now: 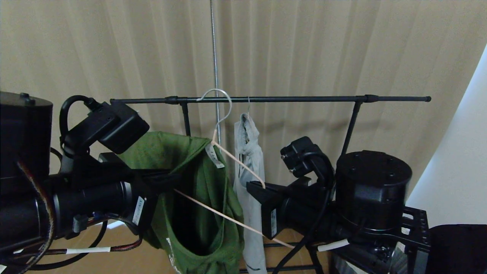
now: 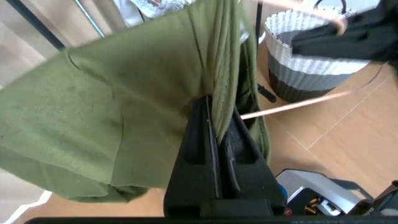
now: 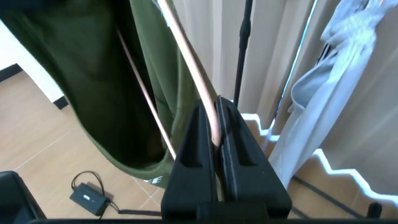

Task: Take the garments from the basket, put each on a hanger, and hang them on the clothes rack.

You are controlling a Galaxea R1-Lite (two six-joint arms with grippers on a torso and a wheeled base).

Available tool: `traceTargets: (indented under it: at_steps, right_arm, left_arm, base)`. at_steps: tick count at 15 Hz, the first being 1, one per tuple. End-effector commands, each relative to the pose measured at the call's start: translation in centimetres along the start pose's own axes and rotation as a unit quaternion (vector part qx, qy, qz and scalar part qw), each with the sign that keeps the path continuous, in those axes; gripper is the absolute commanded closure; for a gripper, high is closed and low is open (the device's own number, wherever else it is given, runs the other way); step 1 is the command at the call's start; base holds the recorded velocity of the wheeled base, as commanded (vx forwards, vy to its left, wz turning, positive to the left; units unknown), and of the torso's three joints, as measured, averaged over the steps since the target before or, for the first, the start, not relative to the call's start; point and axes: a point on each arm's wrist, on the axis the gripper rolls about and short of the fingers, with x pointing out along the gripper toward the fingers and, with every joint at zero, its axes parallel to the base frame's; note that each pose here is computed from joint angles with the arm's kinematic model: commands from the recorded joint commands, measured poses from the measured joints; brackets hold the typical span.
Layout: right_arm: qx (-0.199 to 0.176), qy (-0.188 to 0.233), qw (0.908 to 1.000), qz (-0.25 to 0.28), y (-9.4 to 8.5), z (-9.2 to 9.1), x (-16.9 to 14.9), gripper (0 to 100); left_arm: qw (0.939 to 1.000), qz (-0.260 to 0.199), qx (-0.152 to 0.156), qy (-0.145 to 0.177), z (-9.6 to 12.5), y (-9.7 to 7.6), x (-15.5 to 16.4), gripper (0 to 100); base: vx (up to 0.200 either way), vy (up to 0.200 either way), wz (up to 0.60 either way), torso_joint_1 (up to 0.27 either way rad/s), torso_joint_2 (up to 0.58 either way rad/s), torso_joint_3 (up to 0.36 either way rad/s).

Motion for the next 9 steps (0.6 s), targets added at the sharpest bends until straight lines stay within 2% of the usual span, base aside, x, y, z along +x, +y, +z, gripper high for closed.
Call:
traceTargets:
  at_steps: [1,3,4,6,8,9]
  right_arm:
    - [0.004,-0.016,0.9999,0.000,-0.2,0.9,-0.7,100]
    - [0.005,-0.023,0.9997,-0.009,-0.8,1.3,-1.2,100]
    - [-0.003,-0.030,0.9993,-0.023,-1.9,1.7,-1.9,100]
    - [-0.014,-0.033,0.9992,-0.019,-3.3,1.9,-3.2,100]
    - [-0.031,-0.034,0.9989,-0.002,-4.8,2.2,-4.8,100]
    - [-0.047,-0.034,0.9983,0.009,-6.0,2.3,-5.5,100]
  left_arm:
    - [1.0000,0.002,0.000,-0.006,0.0,0.0,-0.5,0]
    - [0.9999,0.003,0.001,-0.012,-0.3,0.1,-1.2,0]
    - [0.9998,0.010,0.005,-0.016,-0.9,0.3,-2.0,0]
    - [0.9985,0.036,0.041,-0.006,-2.2,1.2,-2.8,0]
    - [0.9949,0.068,0.069,-0.028,-2.2,2.0,-3.2,0]
    - [0.9917,0.084,0.084,-0.049,-1.8,2.5,-3.2,0]
  base:
    - [0.000,0.000,0.00,0.000,0.00,0.000]
    - [0.000,0.000,0.00,0.000,0.00,0.000]
    - [0.000,0.000,0.00,0.000,0.00,0.000]
    - [0.000,0.000,0.00,0.000,0.00,0.000]
    - [0.000,0.000,0.00,0.000,0.00,0.000]
    - [0.000,0.000,0.00,0.000,0.00,0.000]
